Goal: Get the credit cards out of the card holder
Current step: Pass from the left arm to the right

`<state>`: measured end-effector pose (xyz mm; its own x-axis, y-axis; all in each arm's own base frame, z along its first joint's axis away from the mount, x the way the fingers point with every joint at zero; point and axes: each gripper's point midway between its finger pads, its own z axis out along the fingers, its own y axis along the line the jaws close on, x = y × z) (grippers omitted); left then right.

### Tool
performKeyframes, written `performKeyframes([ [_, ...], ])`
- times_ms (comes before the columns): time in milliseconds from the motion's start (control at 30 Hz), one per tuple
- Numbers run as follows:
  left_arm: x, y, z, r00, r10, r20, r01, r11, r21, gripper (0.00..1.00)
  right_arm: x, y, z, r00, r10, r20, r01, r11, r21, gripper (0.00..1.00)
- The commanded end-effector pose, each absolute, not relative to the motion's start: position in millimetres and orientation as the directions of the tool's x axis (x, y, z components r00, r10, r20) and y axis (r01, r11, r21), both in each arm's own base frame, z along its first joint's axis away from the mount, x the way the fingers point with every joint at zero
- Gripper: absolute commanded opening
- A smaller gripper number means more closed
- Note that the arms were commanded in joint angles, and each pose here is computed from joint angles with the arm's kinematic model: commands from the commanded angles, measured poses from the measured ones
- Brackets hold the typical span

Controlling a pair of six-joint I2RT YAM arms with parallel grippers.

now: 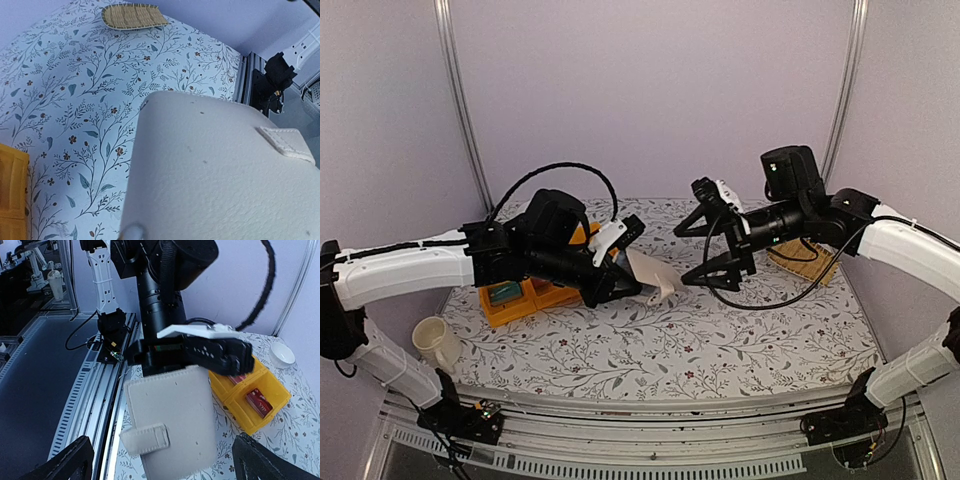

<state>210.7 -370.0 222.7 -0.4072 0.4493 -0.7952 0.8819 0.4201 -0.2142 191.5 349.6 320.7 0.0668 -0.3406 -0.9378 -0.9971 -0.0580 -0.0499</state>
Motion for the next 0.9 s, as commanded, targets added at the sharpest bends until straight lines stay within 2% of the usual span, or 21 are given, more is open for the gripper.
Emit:
performKeyframes([
  [0,219.3,-361.6,216.5,-0.497,0.456,-0.738,0.830,0.497,-0.252,0.00,201.8,385.1,345.8,0.202,-0.280,-0.939,-0.957,0.148,-0.250,0.99],
  [67,222.3,-363.4,221.7,-0.527,0.424,-0.737,0.811,0.509,-0.288,0.00,203.4,385.4,339.3,0.256,-0.278,-0.926,-0.909,0.258,-0.329,0.99],
  [133,225.1,-363.9,225.9,-0.545,0.401,-0.736,0.798,0.519,-0.307,0.00,200.4,382.0,332.8,0.330,-0.288,-0.899,-0.855,0.313,-0.414,0.98],
  [400,222.5,-369.1,232.1,-0.546,0.396,-0.738,0.806,0.489,-0.333,0.00,202.2,405.8,296.6,0.341,-0.385,-0.857,-0.840,0.284,-0.462,0.99],
  [600,218.7,-368.5,239.2,-0.516,0.402,-0.757,0.828,0.462,-0.319,0.00,230.3,418.9,280.1,0.230,-0.445,-0.865,-0.882,0.281,-0.379,0.99],
  [733,209.1,-367.5,245.7,-0.462,0.423,-0.779,0.866,0.404,-0.295,0.00,235.5,419.9,278.4,0.176,-0.448,-0.877,-0.927,0.224,-0.300,0.84],
  [867,195.2,-363.8,243.4,-0.390,0.466,-0.794,0.910,0.327,-0.256,0.00,223.3,410.7,280.9,0.156,-0.421,-0.894,-0.969,0.110,-0.221,0.72],
])
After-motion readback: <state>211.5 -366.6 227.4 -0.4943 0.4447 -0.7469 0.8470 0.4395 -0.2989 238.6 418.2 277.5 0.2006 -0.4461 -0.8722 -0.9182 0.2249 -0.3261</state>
